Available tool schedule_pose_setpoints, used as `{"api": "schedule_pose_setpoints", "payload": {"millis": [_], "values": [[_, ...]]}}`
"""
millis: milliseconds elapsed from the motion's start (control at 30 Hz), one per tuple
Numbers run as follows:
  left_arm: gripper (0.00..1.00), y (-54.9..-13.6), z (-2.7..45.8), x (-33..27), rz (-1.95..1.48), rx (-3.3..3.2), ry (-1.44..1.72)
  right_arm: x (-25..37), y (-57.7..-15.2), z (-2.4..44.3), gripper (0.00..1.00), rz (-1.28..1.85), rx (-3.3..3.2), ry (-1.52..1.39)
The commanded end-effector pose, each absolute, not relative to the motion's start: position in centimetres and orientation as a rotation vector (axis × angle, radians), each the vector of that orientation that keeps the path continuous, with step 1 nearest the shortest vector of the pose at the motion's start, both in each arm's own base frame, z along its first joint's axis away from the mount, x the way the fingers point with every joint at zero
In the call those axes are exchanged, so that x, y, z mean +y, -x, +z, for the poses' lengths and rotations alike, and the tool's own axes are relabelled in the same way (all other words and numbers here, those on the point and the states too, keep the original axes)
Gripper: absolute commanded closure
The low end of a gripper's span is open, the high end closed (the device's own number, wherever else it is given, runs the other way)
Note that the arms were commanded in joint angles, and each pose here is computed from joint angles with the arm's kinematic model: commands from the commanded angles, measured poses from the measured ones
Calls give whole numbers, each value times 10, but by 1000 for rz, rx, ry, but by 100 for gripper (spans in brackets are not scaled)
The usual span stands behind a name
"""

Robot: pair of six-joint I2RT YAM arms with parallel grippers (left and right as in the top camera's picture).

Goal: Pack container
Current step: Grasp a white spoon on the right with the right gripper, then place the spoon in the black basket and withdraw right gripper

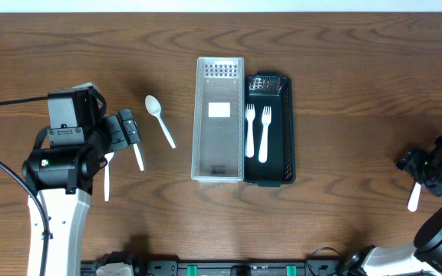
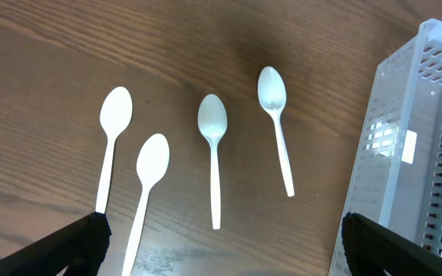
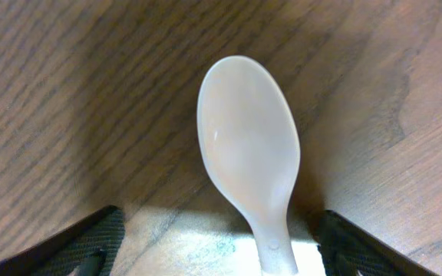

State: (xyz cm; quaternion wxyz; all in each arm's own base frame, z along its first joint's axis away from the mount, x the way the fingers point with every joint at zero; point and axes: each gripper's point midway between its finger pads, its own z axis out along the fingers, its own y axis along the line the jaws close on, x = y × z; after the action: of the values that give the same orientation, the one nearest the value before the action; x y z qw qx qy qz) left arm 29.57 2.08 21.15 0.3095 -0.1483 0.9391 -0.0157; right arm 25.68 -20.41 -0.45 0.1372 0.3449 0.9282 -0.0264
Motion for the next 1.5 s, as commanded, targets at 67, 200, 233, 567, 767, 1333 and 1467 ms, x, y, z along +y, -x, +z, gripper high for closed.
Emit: {"api": "schedule_pose_setpoints", "payload": {"millis": [67, 200, 233, 567, 767, 1333, 1467], "values": [[2, -298, 219, 23, -39, 2458, 405, -186, -243, -28, 44, 31, 2757, -1038], [2, -298, 219, 23, -36, 2458, 407, -183, -247, -27, 60, 63, 2746, -1032], [2, -298, 219, 23, -36, 2458, 406, -182, -247, -27, 62, 70, 2743, -1030], [2, -298, 219, 23, -37, 2459, 406, -182, -250, -26, 76, 87, 2725, -1049], [2, -298, 219, 23, -37, 2459, 406, -179, -252, -26, 81, 119, 2718, -1046], [2, -298, 219, 23, -37, 2458, 407, -145, -305, 60, 99, 153, 2619, -779], [2, -298, 219, 23, -37, 2458, 407, -92, -328, 114, 99, 225, 2599, -618]]}}
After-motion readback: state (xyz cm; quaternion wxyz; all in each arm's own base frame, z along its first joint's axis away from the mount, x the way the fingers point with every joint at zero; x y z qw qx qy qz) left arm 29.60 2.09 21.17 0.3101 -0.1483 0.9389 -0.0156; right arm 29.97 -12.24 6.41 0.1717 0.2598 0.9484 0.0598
